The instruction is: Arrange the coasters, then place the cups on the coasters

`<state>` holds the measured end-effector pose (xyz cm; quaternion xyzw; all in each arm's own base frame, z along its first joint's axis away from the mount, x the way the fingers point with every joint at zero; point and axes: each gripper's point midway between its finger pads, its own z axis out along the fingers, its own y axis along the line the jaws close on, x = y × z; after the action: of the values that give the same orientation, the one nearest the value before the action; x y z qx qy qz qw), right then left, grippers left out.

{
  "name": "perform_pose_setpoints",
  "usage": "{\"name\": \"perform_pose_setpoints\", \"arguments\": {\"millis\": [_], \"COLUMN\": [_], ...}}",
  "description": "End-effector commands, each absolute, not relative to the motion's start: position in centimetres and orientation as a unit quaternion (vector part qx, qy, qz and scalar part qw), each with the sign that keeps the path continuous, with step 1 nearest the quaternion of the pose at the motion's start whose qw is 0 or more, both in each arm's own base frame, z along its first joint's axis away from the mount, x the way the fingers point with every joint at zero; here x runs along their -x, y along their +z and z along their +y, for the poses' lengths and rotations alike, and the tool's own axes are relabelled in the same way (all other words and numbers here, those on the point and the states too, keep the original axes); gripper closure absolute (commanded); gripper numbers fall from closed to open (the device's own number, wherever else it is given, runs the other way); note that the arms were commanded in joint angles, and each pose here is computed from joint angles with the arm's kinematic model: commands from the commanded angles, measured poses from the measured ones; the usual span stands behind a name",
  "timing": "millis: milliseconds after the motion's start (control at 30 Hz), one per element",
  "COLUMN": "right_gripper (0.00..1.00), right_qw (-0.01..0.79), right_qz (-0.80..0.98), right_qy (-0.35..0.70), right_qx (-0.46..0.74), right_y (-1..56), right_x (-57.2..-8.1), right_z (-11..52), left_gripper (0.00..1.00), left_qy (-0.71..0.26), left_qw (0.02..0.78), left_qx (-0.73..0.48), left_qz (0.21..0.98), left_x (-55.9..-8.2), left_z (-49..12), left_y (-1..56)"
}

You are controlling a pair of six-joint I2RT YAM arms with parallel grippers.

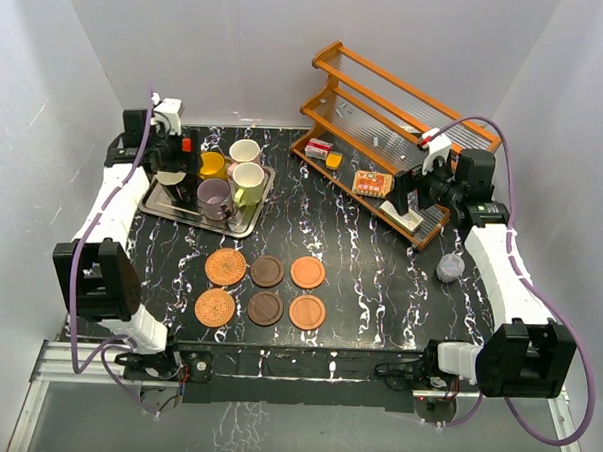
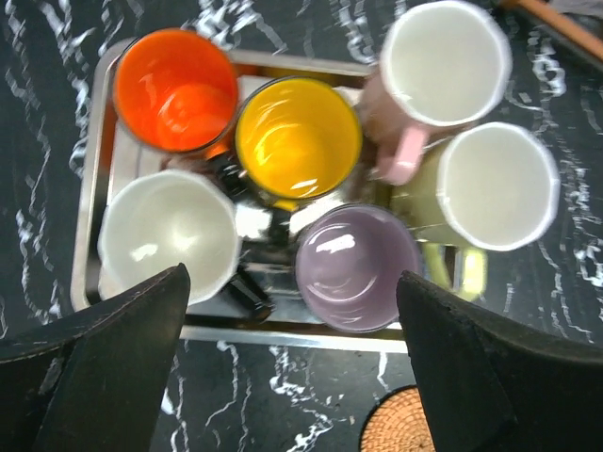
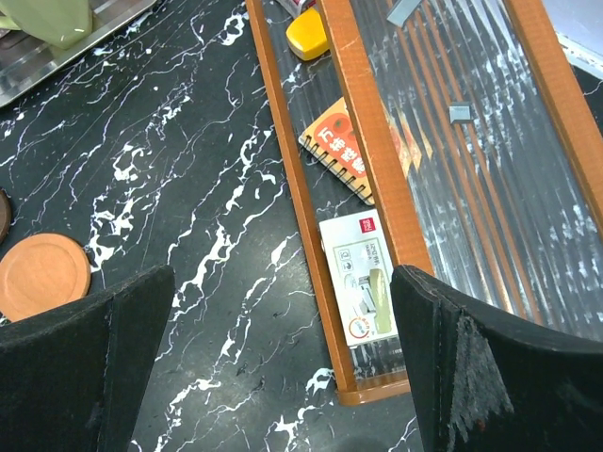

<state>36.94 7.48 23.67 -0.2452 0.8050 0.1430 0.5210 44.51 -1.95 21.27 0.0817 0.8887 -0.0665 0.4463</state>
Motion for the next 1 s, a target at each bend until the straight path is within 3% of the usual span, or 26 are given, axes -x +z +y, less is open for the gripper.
{"name": "perform_pose_setpoints", "arguments": {"millis": [0,367,967], "right_gripper": [0.02,0.02,0.02], "right_qw": [0.551,0.534,0.521], "right_qz": [0.783,0.789,0.794], "right_qy": [0.137,0.152,0.162], "right_qx": [0.254,0.264,0.270], "right_y": [25.5,24.4,23.4], "right_x": [-37.3,-37.2,-37.2], "right_z": [7.6,8.0,8.3], "left_gripper": [0.12,0.26,0.60], "left_qy": [-0.060,-0.010,-0.052], "left_qw": [0.454,0.414,0.359], "left_qx": [-0.031,0.019,0.033], "left_qz": [0.889,0.910,0.931], "left_x": [-44.7,-45.4,-47.7], "left_z": [2.2,9.3,9.2], "left_y": [22.7,19.2,13.9]}}
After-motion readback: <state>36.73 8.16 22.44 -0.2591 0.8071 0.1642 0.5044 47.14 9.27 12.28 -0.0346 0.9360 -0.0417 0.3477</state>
